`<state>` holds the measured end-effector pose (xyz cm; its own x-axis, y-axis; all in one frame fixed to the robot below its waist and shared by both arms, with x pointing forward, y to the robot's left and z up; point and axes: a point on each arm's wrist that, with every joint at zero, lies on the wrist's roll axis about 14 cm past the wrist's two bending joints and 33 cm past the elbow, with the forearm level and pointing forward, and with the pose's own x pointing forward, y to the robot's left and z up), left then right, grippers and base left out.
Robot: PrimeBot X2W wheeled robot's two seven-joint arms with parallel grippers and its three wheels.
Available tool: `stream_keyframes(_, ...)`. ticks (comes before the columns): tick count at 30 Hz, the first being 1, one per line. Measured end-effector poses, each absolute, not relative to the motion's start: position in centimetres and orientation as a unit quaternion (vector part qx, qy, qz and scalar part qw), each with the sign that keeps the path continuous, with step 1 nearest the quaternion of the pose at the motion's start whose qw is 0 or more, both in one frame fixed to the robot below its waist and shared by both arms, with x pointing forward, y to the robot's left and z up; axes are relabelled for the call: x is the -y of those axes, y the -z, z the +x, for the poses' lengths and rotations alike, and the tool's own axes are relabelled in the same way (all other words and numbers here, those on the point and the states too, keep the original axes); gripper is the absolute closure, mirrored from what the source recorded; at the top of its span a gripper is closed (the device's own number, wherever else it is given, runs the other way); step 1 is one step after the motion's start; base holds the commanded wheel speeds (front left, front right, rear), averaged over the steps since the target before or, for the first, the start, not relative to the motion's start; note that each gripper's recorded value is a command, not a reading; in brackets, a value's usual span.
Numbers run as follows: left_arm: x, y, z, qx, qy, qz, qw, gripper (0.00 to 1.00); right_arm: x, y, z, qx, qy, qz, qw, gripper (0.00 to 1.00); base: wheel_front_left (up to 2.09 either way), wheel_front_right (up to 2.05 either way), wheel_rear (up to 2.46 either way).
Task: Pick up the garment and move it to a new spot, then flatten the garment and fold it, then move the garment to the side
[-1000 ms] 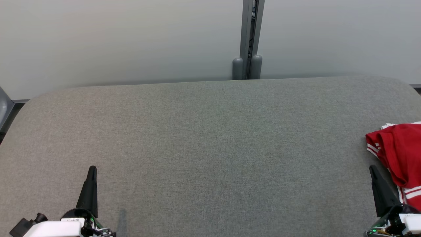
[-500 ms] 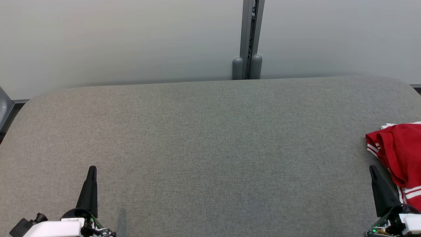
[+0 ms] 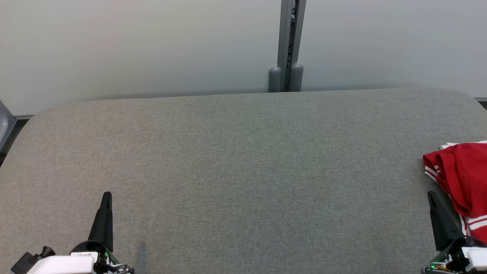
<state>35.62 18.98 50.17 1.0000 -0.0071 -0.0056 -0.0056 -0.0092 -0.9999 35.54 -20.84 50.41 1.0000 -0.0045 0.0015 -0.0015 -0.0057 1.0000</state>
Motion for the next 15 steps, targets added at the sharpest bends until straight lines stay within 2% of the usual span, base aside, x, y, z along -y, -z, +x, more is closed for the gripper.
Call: stream_keyframes(15, -18.99, -50.17, 35.62, -0.004, 0.000, -0.710, 0.704, 1.00, 20.84, -50.40, 35.54, 0.002, 0.001, 0.709, 0.705, 1.00, 0.00, 0.00, 0.00)
